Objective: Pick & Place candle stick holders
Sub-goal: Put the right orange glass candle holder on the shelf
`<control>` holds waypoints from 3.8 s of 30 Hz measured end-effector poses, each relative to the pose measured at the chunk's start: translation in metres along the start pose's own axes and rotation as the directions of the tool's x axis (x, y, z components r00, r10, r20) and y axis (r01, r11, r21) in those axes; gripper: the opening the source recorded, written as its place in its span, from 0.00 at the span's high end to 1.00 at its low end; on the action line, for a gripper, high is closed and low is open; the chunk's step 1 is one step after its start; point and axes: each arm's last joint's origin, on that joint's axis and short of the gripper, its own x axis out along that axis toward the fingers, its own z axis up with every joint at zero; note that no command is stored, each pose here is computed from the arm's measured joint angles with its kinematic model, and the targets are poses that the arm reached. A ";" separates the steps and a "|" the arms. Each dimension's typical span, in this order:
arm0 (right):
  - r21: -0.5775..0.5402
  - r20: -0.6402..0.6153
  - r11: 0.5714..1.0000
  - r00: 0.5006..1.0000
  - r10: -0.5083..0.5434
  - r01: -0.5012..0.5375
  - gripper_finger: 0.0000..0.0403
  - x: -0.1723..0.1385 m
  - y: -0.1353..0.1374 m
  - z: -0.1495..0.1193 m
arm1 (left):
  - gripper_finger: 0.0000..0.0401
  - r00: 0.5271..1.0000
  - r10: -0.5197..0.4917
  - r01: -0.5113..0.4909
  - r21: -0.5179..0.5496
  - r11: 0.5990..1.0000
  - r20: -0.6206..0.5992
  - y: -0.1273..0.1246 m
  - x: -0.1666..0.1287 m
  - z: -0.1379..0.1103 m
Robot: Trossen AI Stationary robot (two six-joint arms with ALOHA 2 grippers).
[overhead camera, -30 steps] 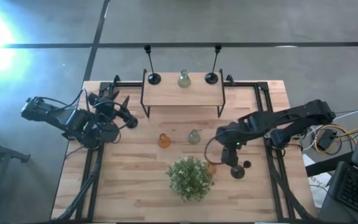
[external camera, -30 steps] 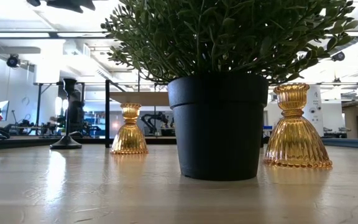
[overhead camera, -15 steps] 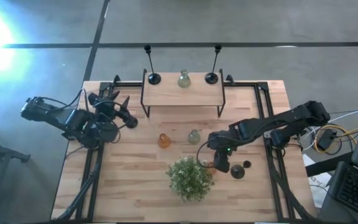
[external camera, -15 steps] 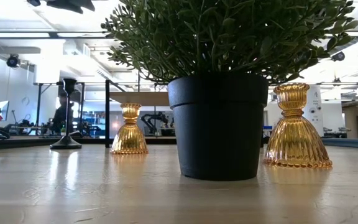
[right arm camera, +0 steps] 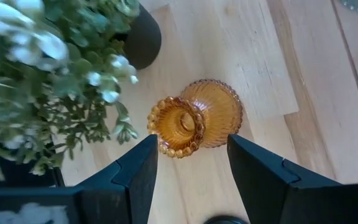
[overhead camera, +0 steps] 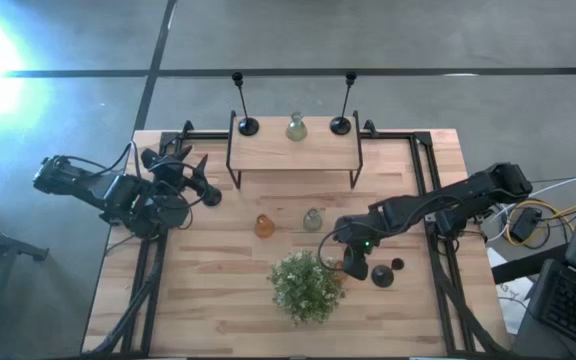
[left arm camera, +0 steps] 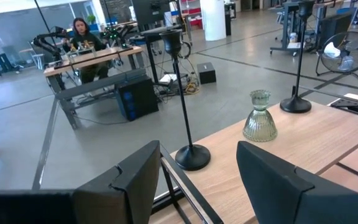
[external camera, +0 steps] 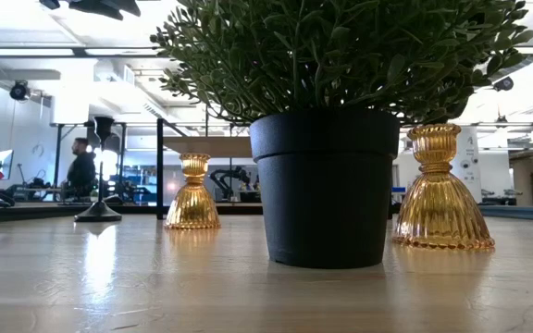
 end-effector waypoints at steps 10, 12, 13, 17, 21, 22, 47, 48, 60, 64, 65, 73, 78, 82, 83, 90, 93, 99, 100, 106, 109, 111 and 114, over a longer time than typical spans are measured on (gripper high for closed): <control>0.006 -0.004 1.000 1.000 0.025 -0.025 0.62 0.016 -0.005 0.000 | 0.46 1.000 0.000 0.000 -0.003 1.000 0.000 0.000 0.000 0.000; 0.009 -0.008 1.000 1.000 0.020 -0.020 0.65 0.017 -0.006 -0.001 | 0.46 1.000 -0.002 0.002 -0.005 1.000 -0.001 0.000 0.000 0.000; 0.008 -0.005 1.000 1.000 0.021 -0.021 0.66 0.017 -0.006 -0.001 | 0.46 1.000 -0.003 0.003 -0.006 1.000 -0.001 0.000 0.000 0.000; 0.009 -0.006 1.000 1.000 0.017 -0.017 0.72 0.018 -0.007 -0.002 | 0.46 1.000 -0.003 0.003 -0.008 1.000 -0.001 0.000 0.000 0.000; 0.006 0.001 1.000 1.000 0.022 -0.022 0.78 0.021 -0.007 0.000 | 0.46 1.000 -0.004 0.004 -0.015 1.000 -0.002 0.000 0.000 0.000; 0.007 0.000 1.000 1.000 0.021 -0.021 0.80 0.022 -0.007 0.000 | 0.46 1.000 -0.004 0.004 -0.017 1.000 -0.002 0.000 0.000 0.000; -0.017 -0.068 0.998 0.995 -0.066 0.066 0.96 -0.017 -0.011 0.014 | 0.46 1.000 -0.008 0.008 -0.025 1.000 -0.005 -0.001 0.000 0.000; -0.029 -0.068 0.997 0.995 -0.072 0.070 0.96 -0.024 -0.011 0.018 | 0.46 1.000 -0.008 0.008 -0.025 1.000 -0.005 -0.001 0.000 0.000; -0.082 0.095 0.987 0.987 -0.132 0.140 0.96 -0.130 -0.054 0.076 | 0.46 1.000 -0.009 0.008 -0.024 1.000 -0.006 -0.001 0.000 0.000; -0.024 0.164 0.987 0.974 -0.156 0.162 0.96 -0.154 -0.085 0.086 | 0.46 1.000 -0.008 0.008 -0.025 1.000 -0.006 -0.001 0.000 0.000; -0.016 0.179 0.986 0.971 -0.160 0.166 0.96 -0.160 -0.091 0.088 | 0.46 1.000 -0.008 0.008 -0.026 1.000 -0.005 -0.001 0.000 0.000; -0.007 0.184 0.976 0.960 -0.211 0.216 0.96 -0.183 -0.129 0.102 | 0.46 1.000 -0.002 0.002 -0.032 0.999 -0.003 -0.001 0.001 0.000; -0.029 0.139 0.973 0.965 -0.224 0.230 0.96 -0.191 -0.139 0.111 | 0.46 1.000 0.002 -0.002 -0.031 1.000 -0.001 -0.001 0.001 0.000; -0.061 0.159 0.968 0.960 -0.233 0.245 0.96 -0.198 -0.145 0.125 | 0.46 1.000 0.004 -0.004 -0.032 0.999 -0.001 -0.001 0.001 0.000; -0.068 0.158 0.967 0.959 -0.234 0.247 0.96 -0.199 -0.146 0.128 | 0.46 1.000 0.005 -0.005 -0.032 0.999 -0.001 -0.001 0.001 0.000; -0.082 0.096 0.963 0.963 -0.250 0.258 0.96 -0.205 -0.161 0.143 | 0.46 1.000 0.005 -0.005 -0.031 1.000 -0.002 -0.001 0.001 0.000; -0.084 0.071 0.959 0.962 -0.264 0.270 0.96 -0.207 -0.167 0.146 | 0.46 1.000 0.005 -0.005 -0.031 1.000 -0.002 -0.001 0.001 0.000; -0.072 0.056 0.957 0.959 -0.278 0.282 0.96 -0.210 -0.177 0.144 | 0.46 1.000 0.005 -0.005 -0.031 1.000 -0.002 -0.001 0.001 0.000; -0.069 0.053 0.957 0.959 -0.279 0.283 0.96 -0.210 -0.179 0.143 | 0.46 1.000 0.005 -0.005 -0.031 1.000 -0.002 -0.001 0.001 0.000; -0.060 0.055 0.956 0.958 -0.283 0.286 0.96 -0.213 -0.184 0.142 | 0.46 1.000 0.005 -0.005 -0.031 1.000 -0.002 -0.001 0.001 0.000; -0.060 0.046 0.958 0.959 -0.279 0.281 0.96 -0.212 -0.184 0.141 | 0.46 1.000 0.005 -0.005 -0.031 1.000 -0.002 -0.001 0.001 0.000; -0.059 0.033 0.962 0.963 -0.266 0.267 0.96 -0.212 -0.183 0.140 | 0.46 1.000 0.005 -0.005 -0.031 1.000 -0.002 -0.001 0.001 0.000; -0.060 0.017 0.963 0.965 -0.261 0.261 0.96 -0.212 -0.183 0.138 | 0.46 1.000 0.005 -0.005 -0.031 1.000 -0.002 -0.001 0.001 0.000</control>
